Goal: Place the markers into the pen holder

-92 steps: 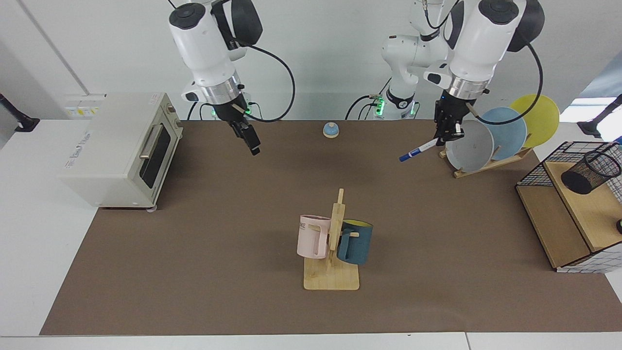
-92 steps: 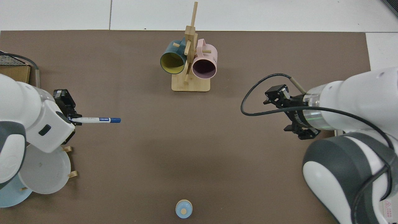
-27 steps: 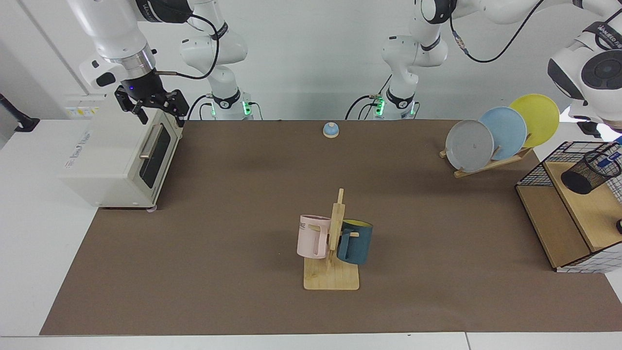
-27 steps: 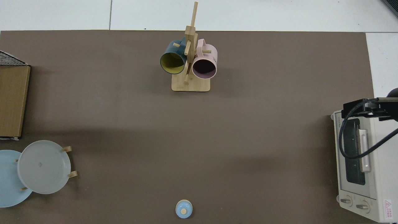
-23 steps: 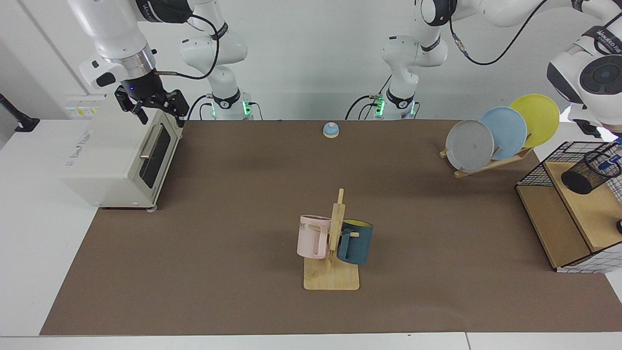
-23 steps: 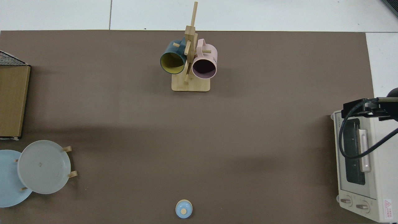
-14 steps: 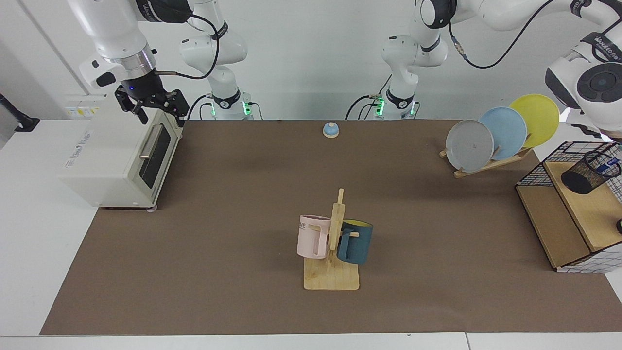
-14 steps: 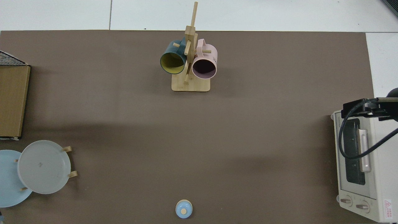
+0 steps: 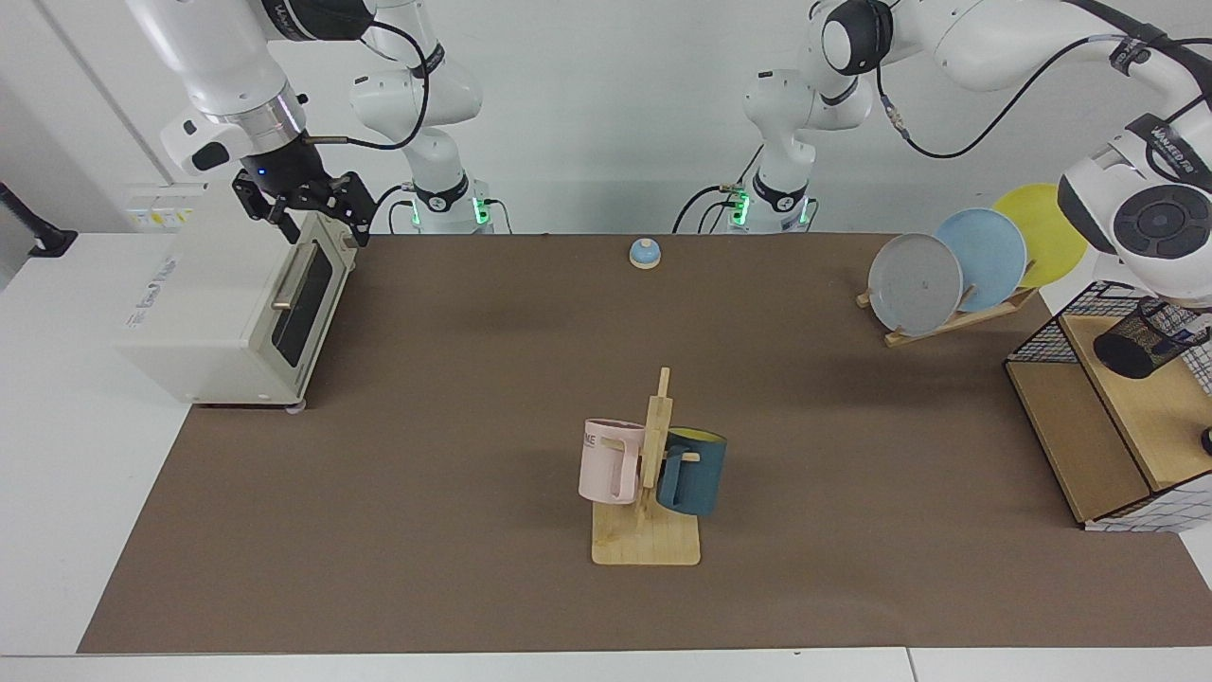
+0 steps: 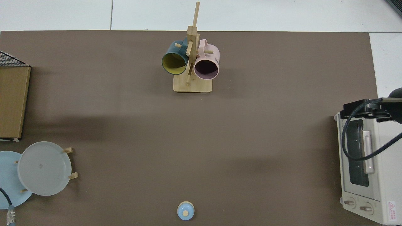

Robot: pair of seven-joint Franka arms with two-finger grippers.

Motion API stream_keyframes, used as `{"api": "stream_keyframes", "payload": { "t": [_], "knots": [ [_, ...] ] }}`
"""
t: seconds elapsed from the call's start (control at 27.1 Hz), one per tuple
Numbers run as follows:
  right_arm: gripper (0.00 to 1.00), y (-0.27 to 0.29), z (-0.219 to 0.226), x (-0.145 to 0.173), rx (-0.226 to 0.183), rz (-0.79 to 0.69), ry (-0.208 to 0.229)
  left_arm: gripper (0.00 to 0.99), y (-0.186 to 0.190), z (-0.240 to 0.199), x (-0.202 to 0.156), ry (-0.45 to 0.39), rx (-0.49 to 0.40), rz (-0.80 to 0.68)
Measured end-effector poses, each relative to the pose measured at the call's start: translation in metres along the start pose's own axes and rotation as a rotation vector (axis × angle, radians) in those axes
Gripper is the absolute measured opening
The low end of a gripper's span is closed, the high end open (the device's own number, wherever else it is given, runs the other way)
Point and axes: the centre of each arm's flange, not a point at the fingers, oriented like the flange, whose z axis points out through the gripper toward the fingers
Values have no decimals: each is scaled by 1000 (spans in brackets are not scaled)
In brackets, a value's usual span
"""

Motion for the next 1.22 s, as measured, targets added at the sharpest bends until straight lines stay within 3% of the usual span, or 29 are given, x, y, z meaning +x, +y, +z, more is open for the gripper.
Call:
{"api": "stream_keyframes", "payload": {
  "t": [0.18, 0.29, 0.37, 0.52, 0.55, 0.74, 0.96, 1.22],
  "knots": [
    [1000, 0, 0, 0, 2, -10, 0, 163, -1, 4, 5, 0, -8, -11],
    [1000, -1, 0, 0, 2, -24, 0, 278, 0, 7, 7, 1, -14, -16],
    [1000, -2, 0, 0, 2, -28, 0, 432, 0, 8, 7, -1, -17, -17],
    [1000, -2, 0, 0, 8, -27, 0, 617, 0, 6, 5, -31, -16, -9],
    [1000, -2, 0, 0, 10, -26, -1, 718, -1, 4, 4, -41, -16, -8],
    [1000, -2, 0, 0, 13, -26, -1, 987, -4, -21, 1, -58, 12, -14],
    [1000, -2, 0, 0, 15, -26, -1, 991, -7, -67, 16, -28, 45, -16],
    [1000, -2, 0, 0, 16, -26, -1, 991, -5, -112, 58, 165, 27, -108]
  ]
}}
